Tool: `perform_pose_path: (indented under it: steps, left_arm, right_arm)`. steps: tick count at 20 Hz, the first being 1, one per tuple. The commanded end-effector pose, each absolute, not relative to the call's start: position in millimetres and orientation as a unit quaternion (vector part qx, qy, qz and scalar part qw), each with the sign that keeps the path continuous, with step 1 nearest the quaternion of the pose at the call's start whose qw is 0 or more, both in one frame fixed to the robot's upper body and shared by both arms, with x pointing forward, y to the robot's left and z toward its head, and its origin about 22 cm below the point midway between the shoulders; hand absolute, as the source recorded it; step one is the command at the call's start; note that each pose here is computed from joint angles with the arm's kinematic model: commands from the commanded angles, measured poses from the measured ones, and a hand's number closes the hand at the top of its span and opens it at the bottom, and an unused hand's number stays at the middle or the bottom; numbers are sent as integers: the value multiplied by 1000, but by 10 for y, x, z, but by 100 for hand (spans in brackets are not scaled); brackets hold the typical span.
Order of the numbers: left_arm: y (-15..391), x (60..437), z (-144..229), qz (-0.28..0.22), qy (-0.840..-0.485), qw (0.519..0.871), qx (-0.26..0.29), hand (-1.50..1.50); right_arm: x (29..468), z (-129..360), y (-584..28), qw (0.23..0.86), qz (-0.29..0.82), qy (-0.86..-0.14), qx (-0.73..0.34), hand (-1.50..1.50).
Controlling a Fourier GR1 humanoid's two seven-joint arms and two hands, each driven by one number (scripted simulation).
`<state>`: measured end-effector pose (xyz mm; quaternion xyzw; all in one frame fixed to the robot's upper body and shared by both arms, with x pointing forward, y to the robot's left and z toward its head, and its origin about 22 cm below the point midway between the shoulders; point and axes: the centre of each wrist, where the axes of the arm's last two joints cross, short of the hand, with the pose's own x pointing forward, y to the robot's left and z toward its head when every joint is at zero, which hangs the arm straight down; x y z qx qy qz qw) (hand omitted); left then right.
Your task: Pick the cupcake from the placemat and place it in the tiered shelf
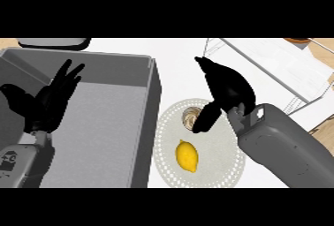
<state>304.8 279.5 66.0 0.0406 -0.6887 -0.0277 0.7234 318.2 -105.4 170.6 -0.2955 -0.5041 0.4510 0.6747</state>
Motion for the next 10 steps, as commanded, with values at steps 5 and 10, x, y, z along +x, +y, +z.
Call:
perform_pose_path:
  steps: [5, 10]
  left_arm:
    - [2644, 2986, 618, -26, -691, 722, 32, 0]
    - [2723, 3074, 717, -16, -690, 722, 45, 0]
  right_arm:
    - [3171, 1524, -600, 682, 503, -393, -358, -150]
    - [3086, 1350, -466, 676, 521, -366, -372, -150]
